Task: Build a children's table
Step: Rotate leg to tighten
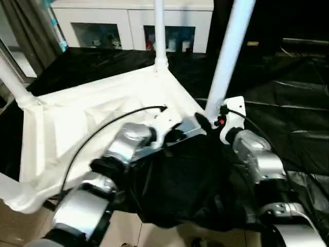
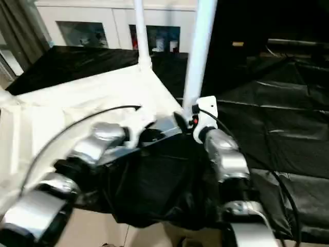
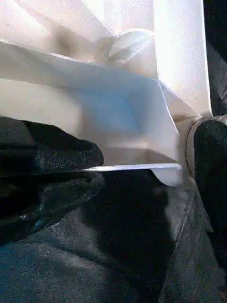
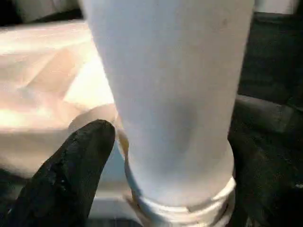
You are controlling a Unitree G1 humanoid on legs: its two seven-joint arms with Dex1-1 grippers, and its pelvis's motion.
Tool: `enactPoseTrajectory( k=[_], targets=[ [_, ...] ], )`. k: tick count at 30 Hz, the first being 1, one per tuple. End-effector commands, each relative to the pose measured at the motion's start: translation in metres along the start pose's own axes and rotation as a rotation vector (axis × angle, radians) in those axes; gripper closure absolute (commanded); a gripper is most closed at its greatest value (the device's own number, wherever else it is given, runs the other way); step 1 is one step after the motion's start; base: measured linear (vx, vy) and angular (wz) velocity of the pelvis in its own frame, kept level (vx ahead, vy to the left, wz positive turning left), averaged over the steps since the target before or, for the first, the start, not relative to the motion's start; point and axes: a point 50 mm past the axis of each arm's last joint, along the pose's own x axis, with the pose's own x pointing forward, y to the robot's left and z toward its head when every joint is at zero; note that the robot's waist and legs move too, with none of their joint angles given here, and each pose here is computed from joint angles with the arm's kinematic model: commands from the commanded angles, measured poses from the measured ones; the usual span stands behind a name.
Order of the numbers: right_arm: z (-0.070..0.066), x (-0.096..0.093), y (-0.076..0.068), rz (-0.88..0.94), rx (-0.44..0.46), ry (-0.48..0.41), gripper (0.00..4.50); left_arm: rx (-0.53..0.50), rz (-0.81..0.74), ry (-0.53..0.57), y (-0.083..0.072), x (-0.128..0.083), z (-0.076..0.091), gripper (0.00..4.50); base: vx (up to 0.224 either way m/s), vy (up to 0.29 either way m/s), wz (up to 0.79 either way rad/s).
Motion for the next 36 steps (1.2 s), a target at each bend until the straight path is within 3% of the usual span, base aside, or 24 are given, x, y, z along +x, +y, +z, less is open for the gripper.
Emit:
enactPoseTrajectory(
  k=[1, 6, 14, 16, 20, 23, 30, 36],
  targets=[
    [-0.008, 0.004, 0.036, 0.315, -0.067, 0.066, 0.62, 0.105, -0.135, -0.104, -0.012, 0.004, 0.021, 4.5, 0.0, 0.0, 0.0],
    [-0.004, -0.025, 0.019, 0.463, -0.152, 0.114, 0.62, 0.146, -0.268, -0.083, -0.012, -0.016, 0.01, 4.5, 0.0, 0.0, 0.0],
    [0.001, -0.048, 0.009, 0.594, -0.219, 0.173, 0.62, 0.141, -0.399, -0.081, -0.014, -0.035, 0.003, 4.5, 0.0, 0.0, 0.0],
    [0.0, -0.05, 0.008, 0.61, -0.232, 0.194, 0.86, 0.138, -0.405, -0.081, -0.013, -0.037, 0.002, 4.5, 0.0, 0.0, 0.0],
    [-0.001, -0.051, 0.008, 0.619, -0.233, 0.201, 1.02, 0.134, -0.417, -0.079, -0.012, -0.041, 0.001, 4.5, 0.0, 0.0, 0.0],
    [0.0, -0.05, 0.01, 0.634, -0.205, 0.183, 1.4, 0.126, -0.423, -0.085, -0.012, -0.043, 0.001, 4.5, 0.0, 0.0, 0.0],
    [-0.011, -0.053, 0.017, 0.653, -0.15, 0.189, 1.67, 0.11, -0.396, -0.089, -0.011, -0.039, 0.001, 4.5, 0.0, 0.0, 0.0],
    [-0.035, -0.03, 0.01, 0.298, -0.062, 0.186, 1.68, 0.055, -0.131, -0.052, 0.003, -0.02, 0.003, 4.5, 0.0, 0.0, 0.0]
  ],
)
